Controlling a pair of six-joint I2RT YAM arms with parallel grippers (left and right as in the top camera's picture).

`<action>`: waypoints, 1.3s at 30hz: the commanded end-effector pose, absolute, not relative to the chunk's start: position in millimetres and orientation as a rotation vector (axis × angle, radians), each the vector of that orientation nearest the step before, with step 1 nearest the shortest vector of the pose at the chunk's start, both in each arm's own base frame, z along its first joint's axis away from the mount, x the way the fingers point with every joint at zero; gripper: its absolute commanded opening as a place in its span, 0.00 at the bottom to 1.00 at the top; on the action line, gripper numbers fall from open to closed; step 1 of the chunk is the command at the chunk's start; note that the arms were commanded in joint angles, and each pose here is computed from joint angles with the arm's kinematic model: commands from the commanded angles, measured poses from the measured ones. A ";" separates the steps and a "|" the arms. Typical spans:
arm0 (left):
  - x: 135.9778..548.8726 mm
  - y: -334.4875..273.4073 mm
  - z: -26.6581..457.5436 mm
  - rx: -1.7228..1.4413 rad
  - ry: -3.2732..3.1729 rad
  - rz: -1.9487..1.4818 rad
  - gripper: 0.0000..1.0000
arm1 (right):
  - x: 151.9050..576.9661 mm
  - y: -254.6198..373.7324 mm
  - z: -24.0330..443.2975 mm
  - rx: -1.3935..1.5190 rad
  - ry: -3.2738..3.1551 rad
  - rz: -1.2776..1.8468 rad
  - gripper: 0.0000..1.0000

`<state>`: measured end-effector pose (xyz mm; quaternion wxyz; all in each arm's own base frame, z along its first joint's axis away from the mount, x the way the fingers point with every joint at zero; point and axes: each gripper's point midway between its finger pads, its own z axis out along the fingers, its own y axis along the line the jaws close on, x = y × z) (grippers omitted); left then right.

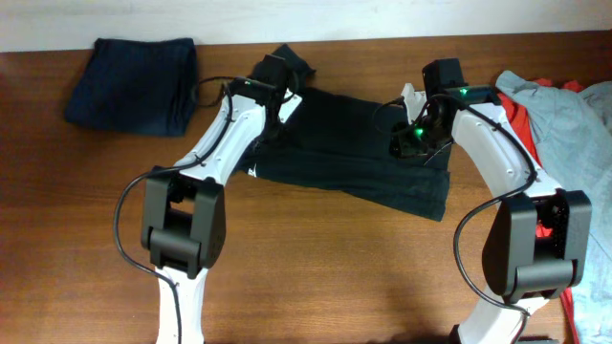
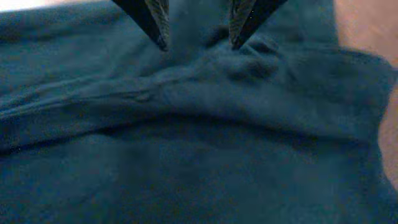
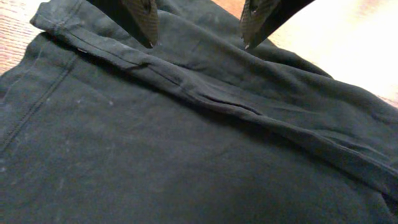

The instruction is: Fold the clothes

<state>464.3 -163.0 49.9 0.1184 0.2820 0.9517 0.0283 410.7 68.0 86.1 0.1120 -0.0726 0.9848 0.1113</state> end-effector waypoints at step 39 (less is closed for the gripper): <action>459.0 -140.0 -1.5 1.386 2.704 0.167 0.43 | 406.7 60.9 87.2 -0.205 2.919 0.256 0.49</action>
